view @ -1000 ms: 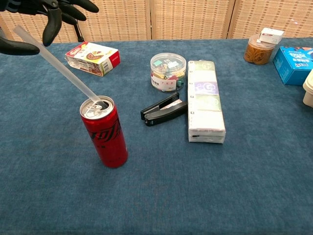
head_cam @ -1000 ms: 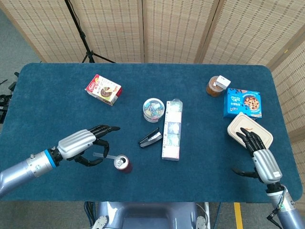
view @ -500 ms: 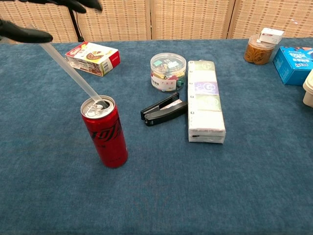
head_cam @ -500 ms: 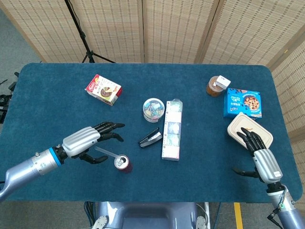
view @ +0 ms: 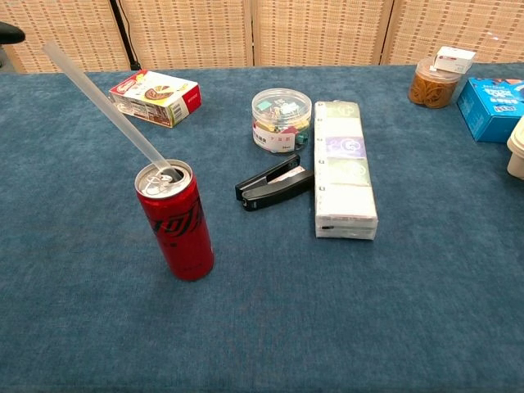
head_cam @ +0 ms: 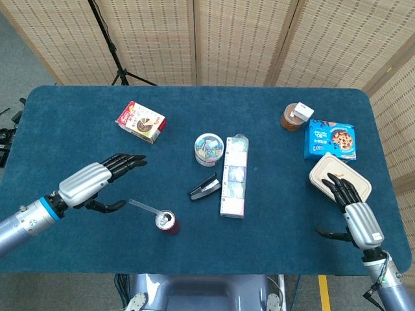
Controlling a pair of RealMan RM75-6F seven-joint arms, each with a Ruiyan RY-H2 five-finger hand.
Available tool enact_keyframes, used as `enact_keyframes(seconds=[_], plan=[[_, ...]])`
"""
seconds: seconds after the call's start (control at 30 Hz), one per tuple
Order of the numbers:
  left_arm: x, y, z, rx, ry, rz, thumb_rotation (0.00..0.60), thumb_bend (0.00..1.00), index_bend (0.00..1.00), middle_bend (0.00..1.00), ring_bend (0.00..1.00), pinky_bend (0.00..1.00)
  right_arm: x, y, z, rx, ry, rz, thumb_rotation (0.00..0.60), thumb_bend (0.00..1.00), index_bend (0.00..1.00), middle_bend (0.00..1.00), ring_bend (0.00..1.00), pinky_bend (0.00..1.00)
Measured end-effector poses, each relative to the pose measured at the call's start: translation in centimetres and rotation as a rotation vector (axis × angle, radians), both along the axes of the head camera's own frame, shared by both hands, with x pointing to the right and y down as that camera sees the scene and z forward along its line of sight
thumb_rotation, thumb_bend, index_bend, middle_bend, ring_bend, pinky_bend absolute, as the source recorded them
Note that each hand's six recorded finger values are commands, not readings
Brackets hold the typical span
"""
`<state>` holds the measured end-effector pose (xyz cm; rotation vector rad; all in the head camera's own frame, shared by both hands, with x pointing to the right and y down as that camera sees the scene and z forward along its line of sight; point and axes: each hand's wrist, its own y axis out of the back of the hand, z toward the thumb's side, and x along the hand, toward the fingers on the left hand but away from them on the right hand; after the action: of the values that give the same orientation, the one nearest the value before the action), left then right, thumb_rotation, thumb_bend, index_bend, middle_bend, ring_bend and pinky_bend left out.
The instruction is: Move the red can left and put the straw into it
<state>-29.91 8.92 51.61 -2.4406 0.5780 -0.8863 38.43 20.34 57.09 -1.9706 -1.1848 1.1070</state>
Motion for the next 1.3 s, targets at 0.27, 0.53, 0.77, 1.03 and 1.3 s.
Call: enact_keyframes(seconds=[0.27, 0.53, 0.77, 1.03, 1.3], plan=[[-1.2, -0.6, 0.7, 0.050, -0.042, -0.030, 0.600, 0.37, 0.00, 0.00, 0.00, 0.00, -0.2, 0.1, 0.1, -0.003, 0.001, -0.005, 0.600, 0.00, 0.00, 0.00, 0.00, 0.00], [-0.1, -0.2, 2.5, 0.071, -0.085, -0.009, 0.600, 0.37, 0.00, 0.00, 0.00, 0.00, 0.1, 0.0, 0.0, -0.002, 0.002, 0.002, 0.600, 0.00, 0.00, 0.00, 0.00, 0.00], [1.9, 0.4, 4.0, 0.096, -0.094, 0.004, 0.600, 0.37, 0.00, 0.00, 0.00, 0.00, 0.3, -0.1, -0.1, -0.001, 0.000, 0.005, 0.600, 0.00, 0.00, 0.00, 0.00, 0.00], [4.2, 0.6, 3.2, 0.124, -0.046, 0.008, 0.600, 0.37, 0.00, 0.00, 0.00, 0.00, 0.4, -0.1, -0.2, 0.001, -0.002, 0.007, 0.600, 0.00, 0.00, 0.00, 0.00, 0.00], [6.0, 0.9, 2.5, 0.145, -0.018, 0.015, 0.600, 0.37, 0.00, 0.00, 0.00, 0.00, 0.4, -0.2, -0.4, 0.006, -0.008, 0.010, 0.600, 0.00, 0.00, 0.00, 0.00, 0.00]])
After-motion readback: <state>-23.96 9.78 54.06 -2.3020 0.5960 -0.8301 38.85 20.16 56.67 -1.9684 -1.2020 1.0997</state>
